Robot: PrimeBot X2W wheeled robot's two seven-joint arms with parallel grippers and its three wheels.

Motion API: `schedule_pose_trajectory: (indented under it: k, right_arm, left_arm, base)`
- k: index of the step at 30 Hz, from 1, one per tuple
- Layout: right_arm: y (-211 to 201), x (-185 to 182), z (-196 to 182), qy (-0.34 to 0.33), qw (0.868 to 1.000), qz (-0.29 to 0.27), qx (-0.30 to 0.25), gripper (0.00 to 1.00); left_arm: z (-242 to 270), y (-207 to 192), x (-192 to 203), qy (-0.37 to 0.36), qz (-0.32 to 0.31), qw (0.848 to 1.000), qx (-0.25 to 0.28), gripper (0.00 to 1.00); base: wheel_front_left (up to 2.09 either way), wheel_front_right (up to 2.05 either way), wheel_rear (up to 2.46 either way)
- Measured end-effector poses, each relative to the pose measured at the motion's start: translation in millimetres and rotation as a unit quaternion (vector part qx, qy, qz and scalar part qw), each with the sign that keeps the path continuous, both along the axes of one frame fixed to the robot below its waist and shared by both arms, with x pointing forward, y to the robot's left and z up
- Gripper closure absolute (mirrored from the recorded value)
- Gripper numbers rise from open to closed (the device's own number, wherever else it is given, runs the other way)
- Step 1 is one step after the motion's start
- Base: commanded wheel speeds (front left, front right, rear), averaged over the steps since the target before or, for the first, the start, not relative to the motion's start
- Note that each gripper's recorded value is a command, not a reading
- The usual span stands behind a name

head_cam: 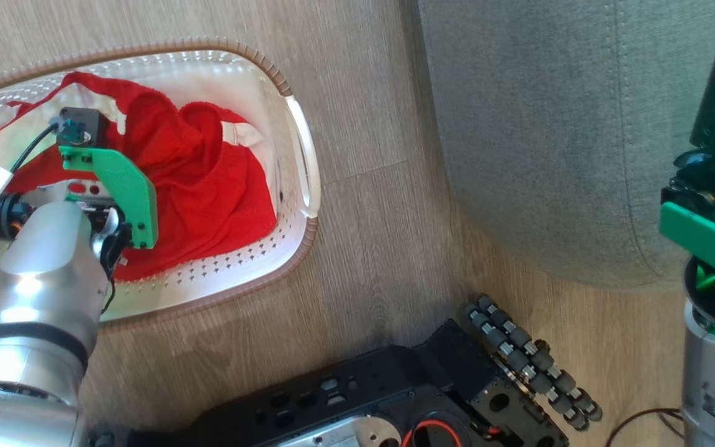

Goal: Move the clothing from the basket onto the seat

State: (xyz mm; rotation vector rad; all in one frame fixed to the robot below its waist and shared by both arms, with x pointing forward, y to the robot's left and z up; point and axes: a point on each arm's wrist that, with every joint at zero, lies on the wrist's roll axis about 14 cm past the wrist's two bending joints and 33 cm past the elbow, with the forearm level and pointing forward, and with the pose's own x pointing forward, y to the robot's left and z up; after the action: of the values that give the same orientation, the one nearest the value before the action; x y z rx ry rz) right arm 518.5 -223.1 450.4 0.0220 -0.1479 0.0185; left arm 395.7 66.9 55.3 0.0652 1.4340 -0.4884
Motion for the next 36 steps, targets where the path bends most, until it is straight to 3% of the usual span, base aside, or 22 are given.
schedule_pose_trajectory:
  k: [10, 20, 28, 36]
  right_arm:
    - [1.4, -2.5, 22.1, -0.021, 1.0, 0.002, 0.009, 0.0]
    - [4.8, -16.0, 73.4, -0.064, 0.998, 0.016, 0.018, 0.0]
    - [9.5, -45.4, 105.4, -0.079, 0.996, 0.029, 0.032, 0.0]
    - [24.8, -75.2, 128.9, -0.091, 0.993, 0.054, 0.051, 0.0]
  left_arm:
    - [31.0, -13.4, 19.1, -0.055, 0.01, 0.998, -0.03, 1.0]
    - [98.3, -21.7, 23.6, -0.139, 0.019, 0.988, -0.062, 1.0]
    - [166.6, -31.9, 16.4, -0.221, 0.036, 0.969, -0.105, 1.0]
    - [235.8, -29.9, 13.5, -0.305, 0.058, 0.94, -0.141, 1.0]
  base:
    - [0.0, 0.0, 0.0]
    - [0.0, 0.0, 0.0]
    - [0.0, 0.0, 0.0]
    - [0.0, 0.0, 0.0]
